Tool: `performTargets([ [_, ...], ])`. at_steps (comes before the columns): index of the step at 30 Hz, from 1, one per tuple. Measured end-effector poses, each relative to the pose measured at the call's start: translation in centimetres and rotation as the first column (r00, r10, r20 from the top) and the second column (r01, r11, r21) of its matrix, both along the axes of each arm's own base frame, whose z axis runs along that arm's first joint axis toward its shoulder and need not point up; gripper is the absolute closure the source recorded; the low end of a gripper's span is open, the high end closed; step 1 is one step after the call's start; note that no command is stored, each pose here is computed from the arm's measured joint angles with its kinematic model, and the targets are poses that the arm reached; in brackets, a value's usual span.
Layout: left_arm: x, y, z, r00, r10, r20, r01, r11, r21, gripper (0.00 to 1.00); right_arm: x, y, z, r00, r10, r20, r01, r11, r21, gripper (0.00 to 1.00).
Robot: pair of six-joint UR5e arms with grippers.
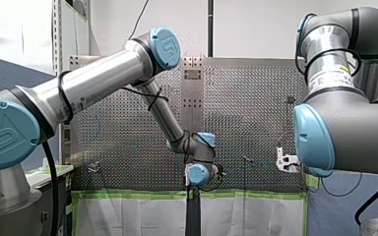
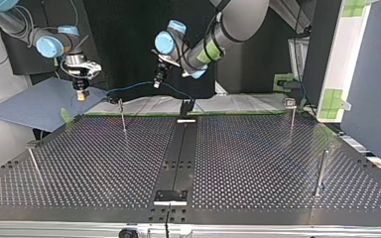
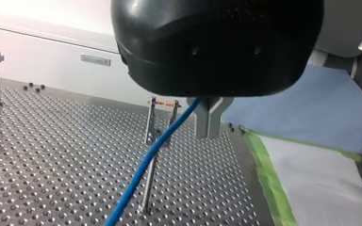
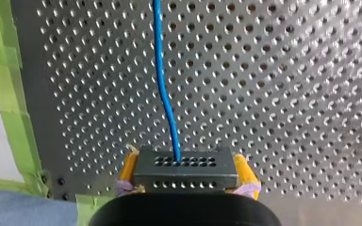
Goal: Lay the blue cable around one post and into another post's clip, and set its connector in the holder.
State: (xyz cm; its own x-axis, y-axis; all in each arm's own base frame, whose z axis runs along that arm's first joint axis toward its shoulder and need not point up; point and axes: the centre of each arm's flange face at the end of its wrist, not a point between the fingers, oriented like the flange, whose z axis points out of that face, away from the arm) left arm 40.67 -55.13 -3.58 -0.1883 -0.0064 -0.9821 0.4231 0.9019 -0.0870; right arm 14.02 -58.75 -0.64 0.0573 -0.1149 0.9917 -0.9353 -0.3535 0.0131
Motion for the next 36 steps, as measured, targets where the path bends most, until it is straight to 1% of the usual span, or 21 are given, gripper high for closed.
performTargets([
  [4,0.7,-1.2,0.5,1.0,-0.001,0.007,0.002,0.9989,-0.046,0.98,-0.8,-0.7,0.3,0.9999,-0.014,-0.002,0.014,0.9999,-0.001,1.0],
  [7,1.2,-2.0,1.2,0.9998,-0.004,0.019,0.006,0.9974,-0.072,0.98,-1.3,-0.9,0.4,0.9998,-0.022,-0.003,0.022,0.9998,-0.002,1.0],
  [9,1.3,-2.6,1.2,0.9998,-0.014,0.016,0.016,0.9965,-0.082,0.98,-1.5,-1.0,0.5,0.9997,-0.026,-0.003,0.026,0.9997,-0.003,1.0],
  [11,1.2,-3.0,0.9,0.9997,-0.025,0.007,0.025,0.996,-0.086,0.98,-1.8,-1.1,0.5,0.9995,-0.031,-0.002,0.031,0.9995,-0.003,1.0],
  [17,0.5,-4.4,-0.6,0.9986,-0.049,-0.019,0.048,0.9968,-0.063,0.98,-2.8,-1.3,0.5,0.9989,-0.048,0.005,0.048,0.9989,-0.003,1.0],
  [21,0.6,-5.6,0.0,0.9981,-0.06,-0.01,0.059,0.9953,-0.076,0.98,-3.5,-1.5,0.5,0.998,-0.062,0.015,0.062,0.9981,-0.002,1.0],
  [26,0.5,-6.7,0.6,0.9976,-0.07,0.001,0.069,0.9935,-0.091,0.98,-4.5,-1.7,0.5,0.9966,-0.078,0.025,0.078,0.9969,-0.001,1.0],
  [31,0.6,-7.3,1.1,0.9972,-0.075,0.005,0.075,0.9909,-0.112,0.98,-4.8,-1.9,0.7,0.9962,-0.081,0.032,0.081,0.9967,-0.008,1.0],
  [34,0.7,-7.5,1.0,0.9972,-0.075,0.001,0.074,0.9897,-0.123,0.98,-4.8,-2.0,0.7,0.9966,-0.074,0.036,0.075,0.9971,-0.015,1.0],
  [36,0.8,-7.6,0.6,0.9973,-0.073,-0.006,0.072,0.9899,-0.122,0.98,-4.8,-2.1,0.8,0.997,-0.068,0.039,0.068,0.9975,-0.019,1.0],
])
